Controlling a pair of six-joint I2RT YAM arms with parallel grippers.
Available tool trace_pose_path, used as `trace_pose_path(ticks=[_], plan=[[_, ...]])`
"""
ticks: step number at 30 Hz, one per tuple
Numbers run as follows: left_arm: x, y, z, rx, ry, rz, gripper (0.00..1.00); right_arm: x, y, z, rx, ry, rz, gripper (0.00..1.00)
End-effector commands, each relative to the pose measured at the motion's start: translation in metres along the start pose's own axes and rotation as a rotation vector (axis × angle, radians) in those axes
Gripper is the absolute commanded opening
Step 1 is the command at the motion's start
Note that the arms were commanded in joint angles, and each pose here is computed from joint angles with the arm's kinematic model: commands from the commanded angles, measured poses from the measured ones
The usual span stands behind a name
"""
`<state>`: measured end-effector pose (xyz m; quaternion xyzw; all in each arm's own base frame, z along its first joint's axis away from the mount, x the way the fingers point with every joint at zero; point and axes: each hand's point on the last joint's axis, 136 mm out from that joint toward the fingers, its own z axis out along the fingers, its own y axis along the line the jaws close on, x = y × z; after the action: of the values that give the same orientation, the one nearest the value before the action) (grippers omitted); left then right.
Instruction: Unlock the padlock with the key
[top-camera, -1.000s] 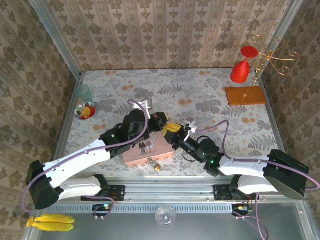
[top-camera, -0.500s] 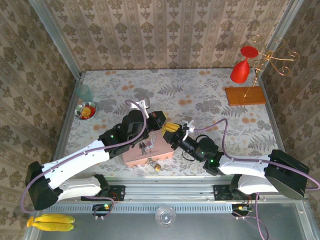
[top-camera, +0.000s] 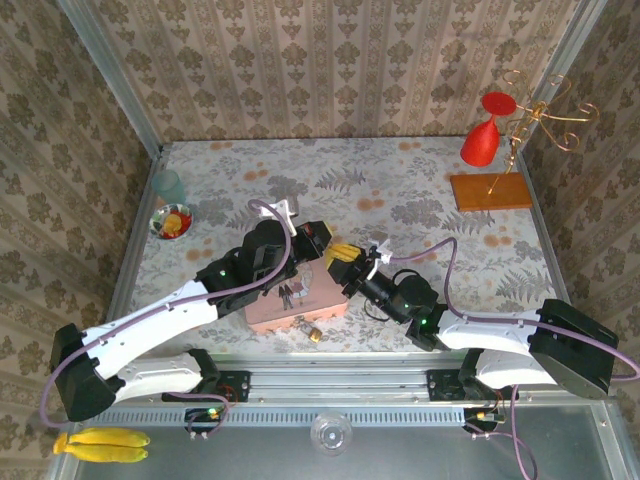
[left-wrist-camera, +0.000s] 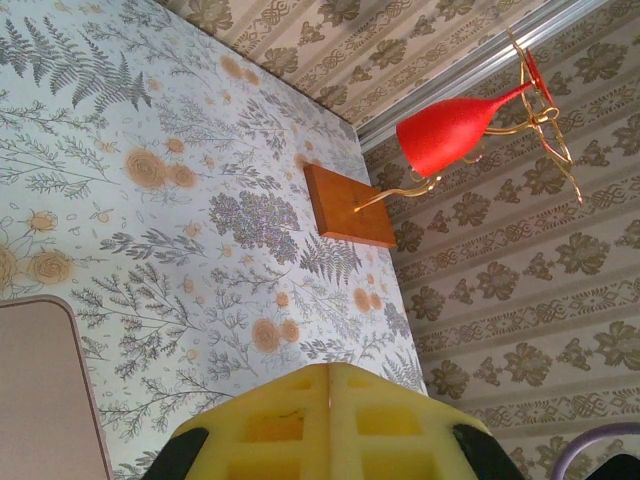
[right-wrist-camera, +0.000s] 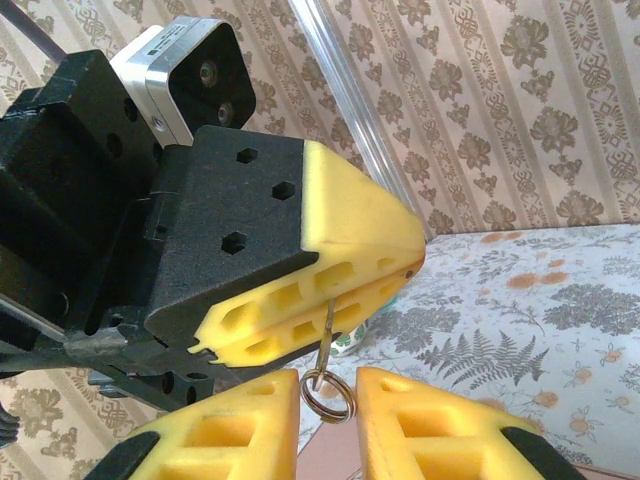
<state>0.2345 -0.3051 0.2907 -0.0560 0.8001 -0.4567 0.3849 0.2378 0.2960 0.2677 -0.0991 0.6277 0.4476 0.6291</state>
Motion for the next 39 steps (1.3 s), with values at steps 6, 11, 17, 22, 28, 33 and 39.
trace_pose_path(ticks=[6, 11, 17, 22, 28, 33, 39], plan=[[0.003, -0.002, -0.002, 0.010, 0.001, -0.029, 0.00, -0.025, 0.009, 0.008, -0.029, -0.080, 0.047, 0.23], [0.002, -0.003, -0.003, 0.012, -0.003, -0.027, 0.00, -0.024, 0.011, 0.009, -0.038, -0.073, 0.054, 0.19], [0.001, -0.001, -0.004, 0.008, -0.009, -0.026, 0.00, -0.020, 0.008, 0.007, -0.032, -0.066, 0.057, 0.08], [0.000, -0.002, -0.005, 0.007, -0.013, -0.013, 0.00, -0.020, 0.006, 0.006, -0.020, -0.068, 0.061, 0.00], [-0.009, 0.017, -0.012, -0.072, -0.008, 0.021, 0.37, -0.014, -0.017, 0.000, 0.105, -0.022, 0.033, 0.00], [-0.030, 0.057, -0.036, -0.265, 0.046, 0.065, 0.61, -0.008, -0.042, -0.021, 0.183, 0.028, -0.011, 0.00], [-0.016, 0.088, -0.059, -0.501, 0.249, 0.197, 0.68, -0.001, -0.064, -0.049, 0.273, 0.123, -0.107, 0.00]])
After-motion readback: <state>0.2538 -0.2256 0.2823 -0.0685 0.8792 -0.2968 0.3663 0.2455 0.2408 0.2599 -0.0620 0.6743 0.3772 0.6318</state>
